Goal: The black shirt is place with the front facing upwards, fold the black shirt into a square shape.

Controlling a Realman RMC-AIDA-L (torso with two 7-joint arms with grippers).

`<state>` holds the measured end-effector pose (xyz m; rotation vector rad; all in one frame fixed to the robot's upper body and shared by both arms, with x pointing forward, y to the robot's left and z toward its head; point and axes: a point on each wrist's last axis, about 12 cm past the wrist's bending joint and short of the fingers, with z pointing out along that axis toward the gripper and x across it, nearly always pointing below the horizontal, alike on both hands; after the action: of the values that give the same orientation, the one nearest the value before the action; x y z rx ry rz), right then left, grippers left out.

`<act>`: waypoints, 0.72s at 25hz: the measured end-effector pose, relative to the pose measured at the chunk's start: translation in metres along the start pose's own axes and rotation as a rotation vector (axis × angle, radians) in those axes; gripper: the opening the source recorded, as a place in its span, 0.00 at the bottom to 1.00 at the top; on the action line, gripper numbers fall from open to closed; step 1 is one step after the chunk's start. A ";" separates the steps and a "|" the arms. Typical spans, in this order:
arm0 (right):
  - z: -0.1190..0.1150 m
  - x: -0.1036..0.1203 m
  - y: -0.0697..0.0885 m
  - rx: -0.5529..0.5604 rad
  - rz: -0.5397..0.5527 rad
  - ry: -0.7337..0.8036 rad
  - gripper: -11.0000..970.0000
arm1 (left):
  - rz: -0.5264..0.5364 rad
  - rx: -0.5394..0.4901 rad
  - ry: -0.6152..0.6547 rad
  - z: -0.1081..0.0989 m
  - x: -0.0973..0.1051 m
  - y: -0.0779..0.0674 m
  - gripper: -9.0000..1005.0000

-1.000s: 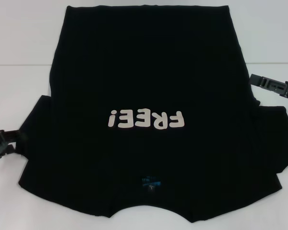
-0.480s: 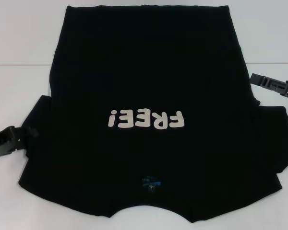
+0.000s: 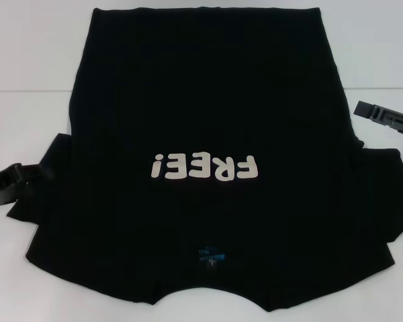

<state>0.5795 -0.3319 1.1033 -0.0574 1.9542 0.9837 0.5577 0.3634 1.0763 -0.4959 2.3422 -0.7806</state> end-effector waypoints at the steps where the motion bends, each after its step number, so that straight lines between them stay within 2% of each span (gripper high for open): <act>1: 0.000 0.000 0.000 0.000 0.000 0.000 0.74 | -0.002 -0.002 -0.003 -0.001 0.000 0.001 0.58; 11: 0.001 -0.001 0.000 -0.002 -0.001 -0.001 0.74 | -0.011 -0.040 -0.031 -0.022 0.000 0.016 0.58; 18: 0.002 -0.003 0.001 -0.003 -0.006 -0.003 0.74 | -0.028 -0.083 -0.014 -0.024 0.005 0.023 0.58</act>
<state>0.5822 -0.3306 1.1056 -0.0635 1.9486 0.9818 0.5345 0.3885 1.0747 -0.5693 2.3666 -0.6926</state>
